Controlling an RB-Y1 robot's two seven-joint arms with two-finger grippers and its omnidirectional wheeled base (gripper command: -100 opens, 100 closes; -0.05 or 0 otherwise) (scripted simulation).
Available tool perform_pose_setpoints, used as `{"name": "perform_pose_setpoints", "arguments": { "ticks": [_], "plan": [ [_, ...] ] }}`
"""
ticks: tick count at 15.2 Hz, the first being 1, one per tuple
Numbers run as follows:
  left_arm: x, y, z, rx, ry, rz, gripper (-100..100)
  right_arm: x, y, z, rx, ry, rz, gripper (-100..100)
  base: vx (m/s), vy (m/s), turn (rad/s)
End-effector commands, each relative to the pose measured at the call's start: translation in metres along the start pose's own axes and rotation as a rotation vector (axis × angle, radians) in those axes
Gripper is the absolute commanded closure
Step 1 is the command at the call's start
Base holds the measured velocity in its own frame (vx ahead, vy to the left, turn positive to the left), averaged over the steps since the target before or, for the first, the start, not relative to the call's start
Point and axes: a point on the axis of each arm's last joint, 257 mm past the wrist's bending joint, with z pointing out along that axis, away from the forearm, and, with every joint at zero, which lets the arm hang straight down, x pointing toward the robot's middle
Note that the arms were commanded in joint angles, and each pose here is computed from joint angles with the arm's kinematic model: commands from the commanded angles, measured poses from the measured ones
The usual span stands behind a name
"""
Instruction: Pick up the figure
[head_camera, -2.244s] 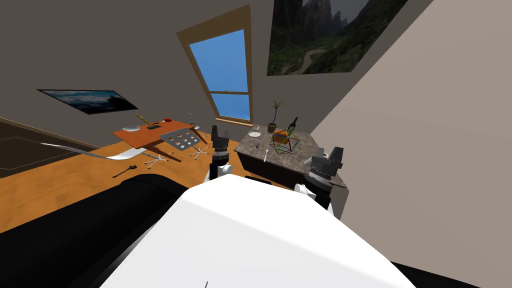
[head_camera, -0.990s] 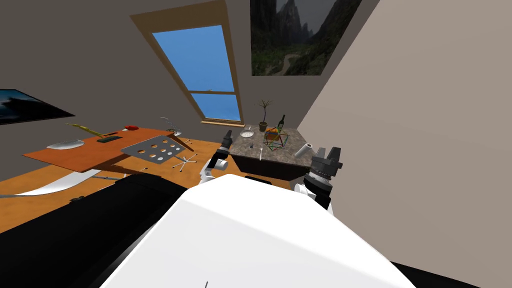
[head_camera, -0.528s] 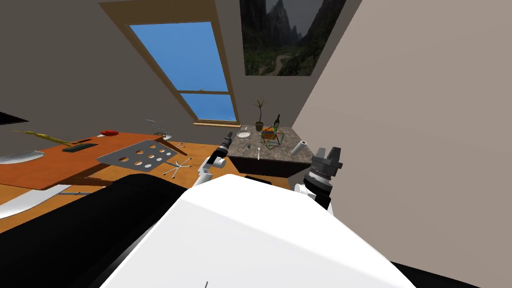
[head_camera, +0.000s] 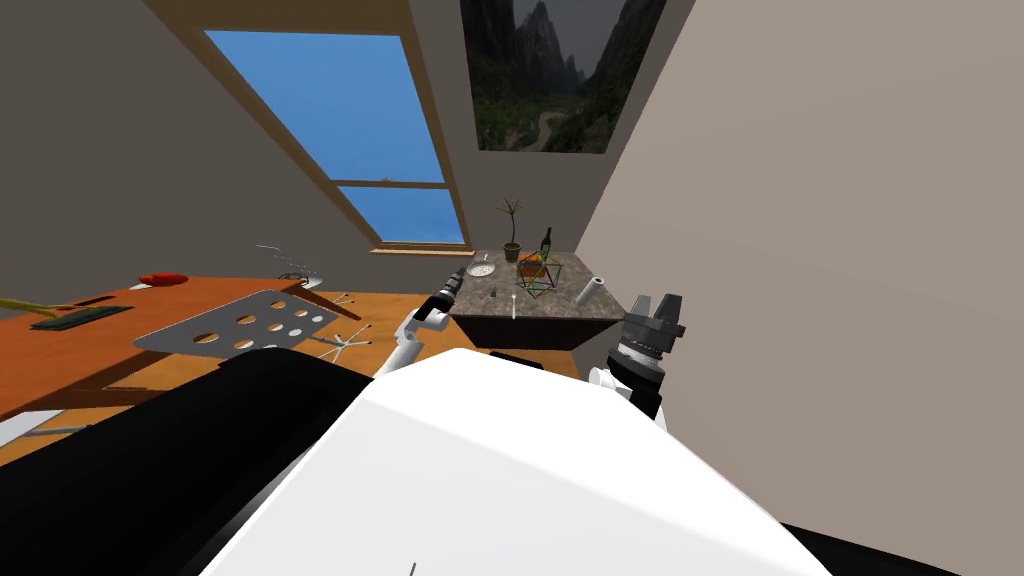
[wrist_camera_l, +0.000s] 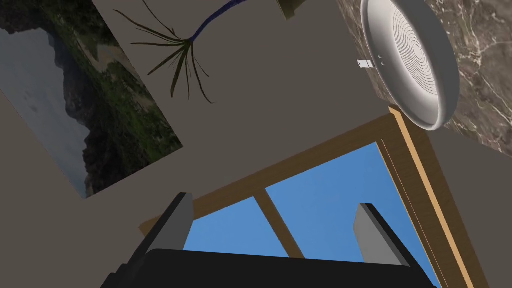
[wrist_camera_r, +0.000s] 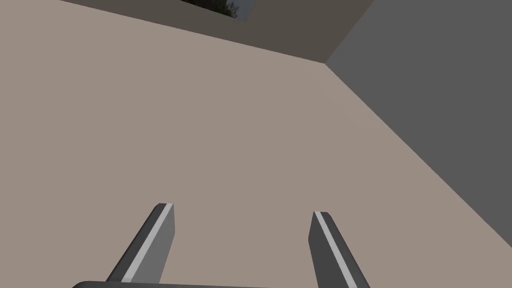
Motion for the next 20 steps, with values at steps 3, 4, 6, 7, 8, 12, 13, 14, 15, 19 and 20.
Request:
{"name": "perform_pose_setpoints", "arguments": {
  "ticks": [3,4,6,7,8,12,13,14,15,19,20],
  "plan": [
    [-0.002,0.029,0.007,-0.089,0.026,0.04,-100,0.0,0.0,0.0,0.0,0.0,0.0,0,-0.008,0.012,-0.174],
    [-0.012,0.043,0.013,-0.126,0.031,0.076,-100,0.0,0.0,0.0,0.0,0.0,0.0,0,-0.01,0.011,-0.217],
    [-0.009,0.05,0.012,-0.155,0.043,0.075,-100,0.0,0.0,0.0,0.0,0.0,0.0,0,-0.01,0.016,-0.171],
    [-0.008,0.052,0.011,-0.164,0.047,0.075,-100,0.0,0.0,0.0,0.0,0.0,0.0,0,-0.003,0.011,0.017],
    [-0.019,0.066,0.017,-0.202,0.051,0.109,-100,0.0,0.0,0.0,0.0,0.0,0.0,0,-0.007,0.007,-0.181],
    [-0.026,0.089,0.019,-0.279,0.073,0.139,-100,0.0,0.0,0.0,0.0,0.0,0.0,0,-0.007,0.012,-0.144],
    [-0.024,0.094,0.017,-0.296,0.082,0.139,-100,0.0,0.0,0.0,0.0,0.0,0.0,0,-0.011,0.015,-0.253],
    [-0.023,0.098,0.016,-0.314,0.09,0.138,-100,0.0,0.0,0.0,0.0,0.0,0.0,0,-0.009,0.016,-0.094],
    [-0.022,0.099,0.016,-0.316,0.091,0.138,-100,0.0,0.0,0.0,0.0,0.0,0.0,0,-0.005,0.01,0.012],
    [-0.03,0.121,0.015,-0.391,0.114,0.164,-100,0.0,0.0,0.0,0.0,0.0,0.0,0,-0.009,0.011,-0.135],
    [-0.042,0.133,0.018,-0.433,0.121,0.189,-100,0.0,0.0,0.0,0.0,0.0,0.0,0,-0.007,0.005,-0.213]
  ]
}}
